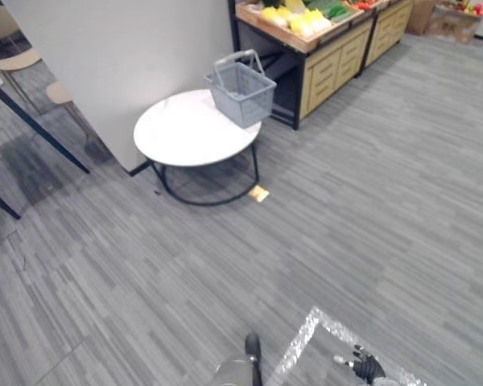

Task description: Pick vegetable in the basket

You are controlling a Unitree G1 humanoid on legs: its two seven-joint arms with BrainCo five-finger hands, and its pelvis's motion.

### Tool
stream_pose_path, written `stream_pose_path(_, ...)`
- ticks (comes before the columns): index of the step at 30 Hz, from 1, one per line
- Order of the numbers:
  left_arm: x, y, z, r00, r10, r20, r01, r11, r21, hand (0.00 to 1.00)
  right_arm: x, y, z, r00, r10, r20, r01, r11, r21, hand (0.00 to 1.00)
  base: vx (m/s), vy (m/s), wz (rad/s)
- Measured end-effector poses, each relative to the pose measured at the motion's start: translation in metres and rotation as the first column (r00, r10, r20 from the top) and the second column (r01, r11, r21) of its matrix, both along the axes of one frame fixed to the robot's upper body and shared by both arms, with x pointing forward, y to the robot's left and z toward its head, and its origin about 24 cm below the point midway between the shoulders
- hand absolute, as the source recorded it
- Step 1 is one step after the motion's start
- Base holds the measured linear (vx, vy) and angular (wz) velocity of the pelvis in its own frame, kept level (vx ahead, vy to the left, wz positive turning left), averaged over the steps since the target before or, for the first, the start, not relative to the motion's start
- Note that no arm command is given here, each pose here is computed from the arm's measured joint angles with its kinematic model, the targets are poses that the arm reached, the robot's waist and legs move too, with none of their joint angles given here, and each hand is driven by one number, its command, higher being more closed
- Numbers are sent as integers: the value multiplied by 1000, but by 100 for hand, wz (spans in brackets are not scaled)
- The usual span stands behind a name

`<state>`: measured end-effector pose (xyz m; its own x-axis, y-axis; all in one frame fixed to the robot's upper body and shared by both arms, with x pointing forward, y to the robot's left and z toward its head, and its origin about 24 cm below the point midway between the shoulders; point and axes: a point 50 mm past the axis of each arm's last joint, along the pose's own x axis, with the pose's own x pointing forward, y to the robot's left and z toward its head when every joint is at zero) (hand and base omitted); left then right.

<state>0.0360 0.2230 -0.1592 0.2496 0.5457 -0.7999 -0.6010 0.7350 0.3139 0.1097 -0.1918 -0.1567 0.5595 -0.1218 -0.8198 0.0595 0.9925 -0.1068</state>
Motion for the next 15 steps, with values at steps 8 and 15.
stream_pose_path(8,88,-5,21,973,-80,217,69,996,56,0,21,-8,13,989,-77,128,80,997,-12,0,526,91,38)
stream_pose_path(15,134,-16,42,927,-91,363,69,995,72,0,25,-13,15,982,-128,141,131,991,-9,0,544,-211,33)
